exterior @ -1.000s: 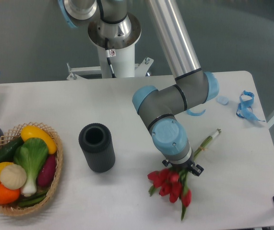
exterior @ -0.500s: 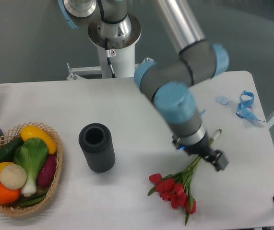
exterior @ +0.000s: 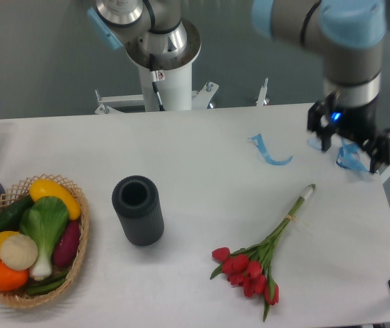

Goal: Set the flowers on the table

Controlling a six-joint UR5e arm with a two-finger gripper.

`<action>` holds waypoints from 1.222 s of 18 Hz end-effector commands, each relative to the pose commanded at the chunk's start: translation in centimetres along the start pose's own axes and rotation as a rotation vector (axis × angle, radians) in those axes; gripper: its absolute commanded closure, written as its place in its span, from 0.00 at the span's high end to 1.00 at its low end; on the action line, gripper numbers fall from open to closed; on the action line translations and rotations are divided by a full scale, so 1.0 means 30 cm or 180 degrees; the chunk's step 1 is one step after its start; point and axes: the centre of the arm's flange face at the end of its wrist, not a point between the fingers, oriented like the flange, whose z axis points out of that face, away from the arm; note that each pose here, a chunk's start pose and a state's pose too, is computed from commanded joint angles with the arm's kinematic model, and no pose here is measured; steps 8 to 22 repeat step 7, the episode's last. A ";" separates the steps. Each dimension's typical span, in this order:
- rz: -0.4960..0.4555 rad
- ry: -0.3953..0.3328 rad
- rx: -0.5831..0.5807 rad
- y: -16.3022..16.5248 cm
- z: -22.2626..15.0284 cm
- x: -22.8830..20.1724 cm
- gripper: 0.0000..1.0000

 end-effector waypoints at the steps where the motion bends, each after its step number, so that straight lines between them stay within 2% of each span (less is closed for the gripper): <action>1: 0.0081 -0.0011 0.0068 0.066 -0.018 0.013 1.00; 4: 0.0363 0.0040 0.0201 0.188 -0.004 0.046 1.00; 6: 0.0388 0.0007 0.0291 0.221 -0.010 0.073 1.00; 22: 0.0381 0.0002 0.0336 0.218 -0.006 0.077 1.00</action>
